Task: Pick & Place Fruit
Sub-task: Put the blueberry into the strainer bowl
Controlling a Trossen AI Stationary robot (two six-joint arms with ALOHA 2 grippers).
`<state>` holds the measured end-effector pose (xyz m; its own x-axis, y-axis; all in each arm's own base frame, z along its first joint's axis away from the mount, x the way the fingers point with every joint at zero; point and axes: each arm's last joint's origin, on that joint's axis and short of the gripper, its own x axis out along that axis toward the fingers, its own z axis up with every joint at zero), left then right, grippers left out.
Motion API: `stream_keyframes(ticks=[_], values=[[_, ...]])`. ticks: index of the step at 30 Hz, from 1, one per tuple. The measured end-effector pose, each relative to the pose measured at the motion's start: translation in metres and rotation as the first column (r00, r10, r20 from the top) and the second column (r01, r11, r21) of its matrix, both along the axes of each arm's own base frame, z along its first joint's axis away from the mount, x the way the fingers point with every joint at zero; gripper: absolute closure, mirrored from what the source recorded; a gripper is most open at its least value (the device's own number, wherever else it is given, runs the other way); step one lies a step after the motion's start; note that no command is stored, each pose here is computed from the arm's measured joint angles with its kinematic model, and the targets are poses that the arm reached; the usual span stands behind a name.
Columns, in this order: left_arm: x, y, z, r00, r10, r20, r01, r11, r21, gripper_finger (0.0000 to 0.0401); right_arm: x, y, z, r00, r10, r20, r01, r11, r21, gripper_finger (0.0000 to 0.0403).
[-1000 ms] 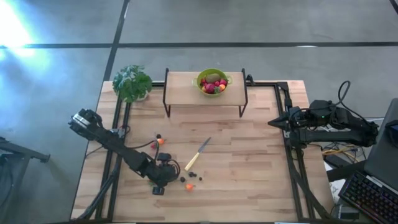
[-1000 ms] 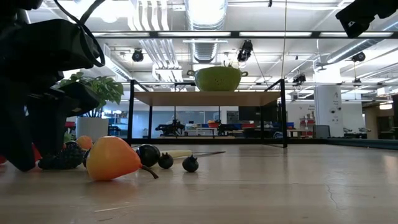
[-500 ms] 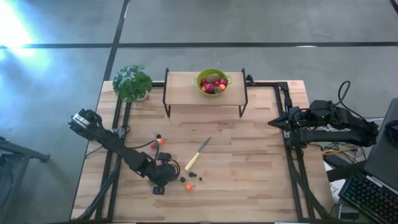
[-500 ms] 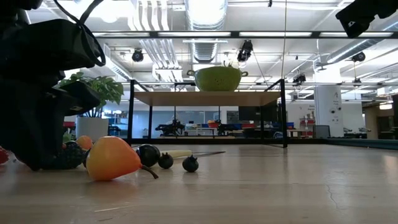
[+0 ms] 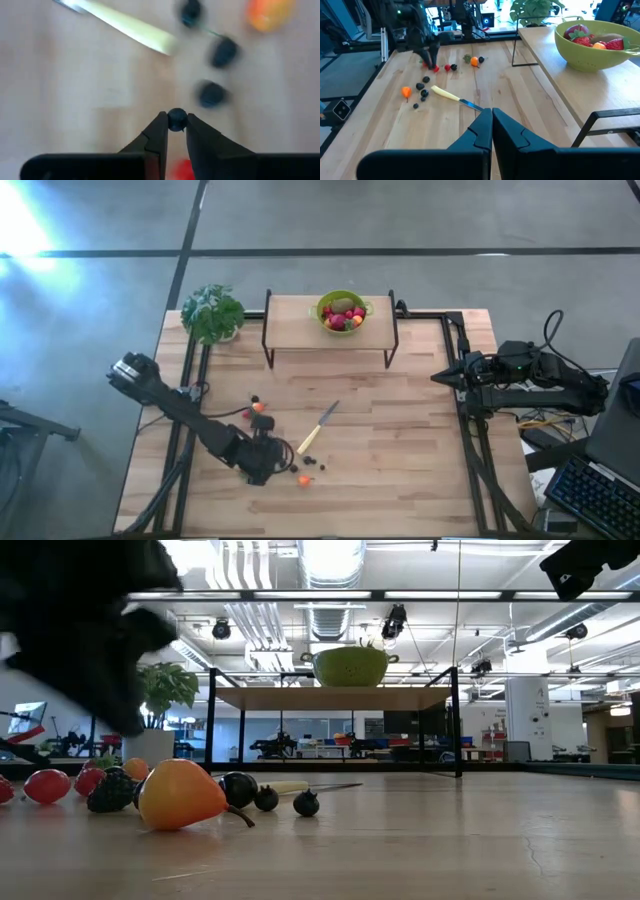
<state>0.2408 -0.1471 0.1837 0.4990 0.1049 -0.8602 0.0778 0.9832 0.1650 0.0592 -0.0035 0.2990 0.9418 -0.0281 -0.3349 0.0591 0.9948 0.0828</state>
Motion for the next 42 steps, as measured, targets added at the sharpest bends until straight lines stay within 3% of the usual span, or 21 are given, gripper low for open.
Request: stream_keyframes(ticks=[2, 5, 8, 10, 13, 15, 18, 24, 27, 32, 37, 42], values=[[0.005, 0.002, 0.014, 0.998, 0.019, 0.063, -0.026, 0.993, 0.116, 0.0343, 0.0, 0.0, 0.0, 1.0, 0.0, 0.0, 0.0, 1.0, 0.0, 0.0394], [0.014, 0.003, 0.035, 0.981, 0.023, 0.193, -0.08, 0.952, 0.297, 0.0343, 0.0, 0.0, 0.0, 1.0, 0.0, 0.0, 0.0, 1.0, 0.0, 0.0394], [0.024, 0.005, 0.055, 0.944, 0.02, 0.33, -0.183, 0.863, 0.471, 0.0344, 0.0, 0.0, 0.0, 1.0, 0.0, 0.0, 0.0, 1.0, 0.0, 0.0394], [0.03, 0.008, 0.069, 0.906, 0.034, 0.423, -0.289, 0.778, 0.557, 0.0344, 0.0, 0.0, 0.0, 1.0, 0.0, 0.0, 0.0, 1.0, 0.0, 0.0394], [0.04, 0.013, 0.085, 0.872, 0.044, 0.487, -0.386, 0.673, 0.631, 0.0344, 0.0, 0.0, 0.0, 1.0, 0.0, 0.0, 0.0, 1.0, 0.0, 0.0394], [0.048, 0.019, 0.095, 0.861, 0.052, 0.506, -0.416, 0.645, 0.641, 0.0344, 0.0, 0.0, 0.0, 1.0, 0.0, 0.0, 0.0, 1.0, 0.0, 0.0394], [0.062, 0.031, 0.105, 0.857, 0.048, 0.513, -0.417, 0.65, 0.636, 0.0344, 0.0, 0.0, 0.0, 1.0, 0.0, 0.0, 0.0, 1.0, 0.0, 0.0394], [0.089, 0.067, 0.119, 0.838, -0.032, 0.545, -0.344, 0.745, 0.572, 0.0344, 0.0, 0.0, 0.0, 1.0, 0.0, 0.0, 0.0, 1.0, 0.0, 0.0394], [0.098, 0.092, 0.125, 0.808, -0.036, 0.588, -0.352, 0.771, 0.53, 0.0344, 0.0, 0.0, 0.0, 1.0, 0.0, 0.0, 0.0, 1.0, 0.0, 0.0394], [0.106, 0.136, 0.131, 0.77, 0.017, 0.638, -0.42, 0.766, 0.486, 0.0344, 0.0, 0.0, 0.0, 1.0, 0.0, 0.0, 0.0, 1.0, 0.0, 0.0394], [0.107, 0.18, 0.131, 0.727, 0.097, 0.68, -0.475, 0.787, 0.395, 0.0344, 0.0, 0.0, 0.0, 1.0, 0.0, 0.0, 0.0, 1.0, 0.0, 0.0394], [0.1, 0.222, 0.131, 0.635, 0.254, 0.73, -0.597, 0.761, 0.254, 0.0344, 0.0, 0.0, 0.0, 1.0, 0.0, 0.0, 0.0, 1.0, 0.0, 0.0394]])
